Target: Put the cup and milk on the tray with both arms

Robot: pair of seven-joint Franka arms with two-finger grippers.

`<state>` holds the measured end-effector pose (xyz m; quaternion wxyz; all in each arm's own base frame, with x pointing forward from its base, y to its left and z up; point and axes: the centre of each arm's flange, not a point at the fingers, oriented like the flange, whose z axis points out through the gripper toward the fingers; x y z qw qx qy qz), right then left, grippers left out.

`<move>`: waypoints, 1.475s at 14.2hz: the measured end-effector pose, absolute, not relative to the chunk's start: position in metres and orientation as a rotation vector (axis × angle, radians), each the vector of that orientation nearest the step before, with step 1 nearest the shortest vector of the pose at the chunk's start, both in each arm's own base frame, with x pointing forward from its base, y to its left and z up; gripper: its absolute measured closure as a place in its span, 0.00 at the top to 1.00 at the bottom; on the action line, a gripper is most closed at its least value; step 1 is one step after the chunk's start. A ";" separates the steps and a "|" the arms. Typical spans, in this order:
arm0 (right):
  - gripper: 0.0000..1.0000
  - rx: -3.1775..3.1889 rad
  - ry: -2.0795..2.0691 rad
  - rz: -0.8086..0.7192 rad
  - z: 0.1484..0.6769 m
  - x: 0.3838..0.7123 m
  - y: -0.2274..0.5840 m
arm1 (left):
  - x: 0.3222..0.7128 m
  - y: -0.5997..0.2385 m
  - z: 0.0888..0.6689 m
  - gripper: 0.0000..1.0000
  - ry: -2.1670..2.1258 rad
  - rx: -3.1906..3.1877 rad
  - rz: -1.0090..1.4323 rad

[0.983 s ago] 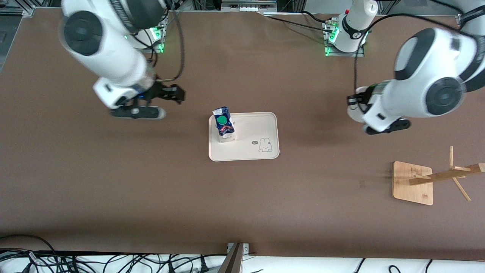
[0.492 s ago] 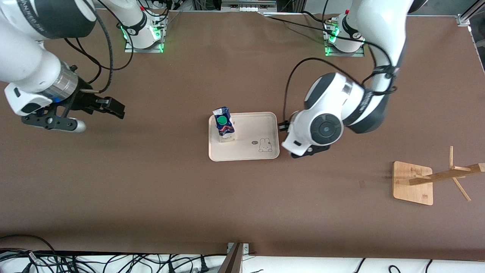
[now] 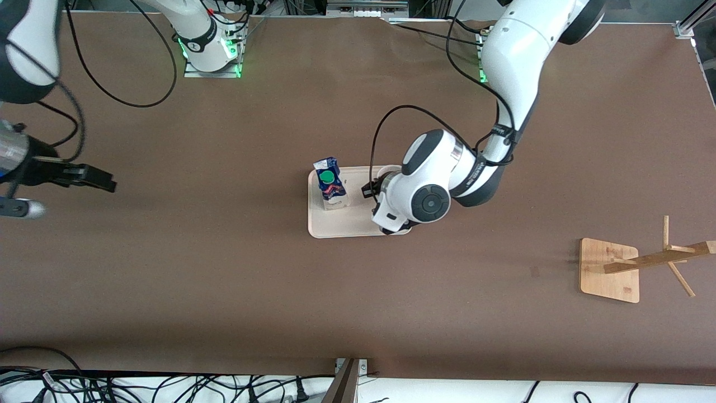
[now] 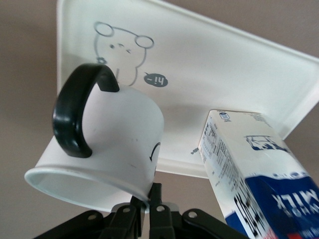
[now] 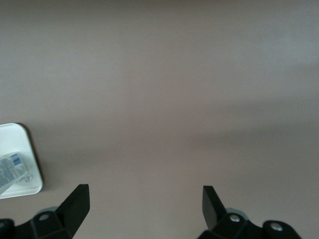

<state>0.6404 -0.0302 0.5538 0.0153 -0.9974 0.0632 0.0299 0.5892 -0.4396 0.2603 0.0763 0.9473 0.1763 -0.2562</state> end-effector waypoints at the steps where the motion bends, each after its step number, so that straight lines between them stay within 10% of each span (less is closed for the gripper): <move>1: 1.00 -3.093 0.211 0.100 0.550 0.641 -0.050 | 0.584 -0.447 0.246 0.07 0.526 2.847 -0.782; 5: 1.00 -3.157 0.152 0.114 0.544 0.644 -0.049 | 0.584 -0.447 0.237 0.14 0.540 2.855 -0.786; 14: 1.00 -3.153 0.165 -0.023 0.571 0.632 -0.054 | 0.599 -0.429 0.268 1.00 0.548 2.869 -0.755; 21: 1.00 -3.142 0.134 -0.033 0.607 0.602 -0.043 | 0.636 -0.348 0.416 1.00 0.587 2.991 -0.394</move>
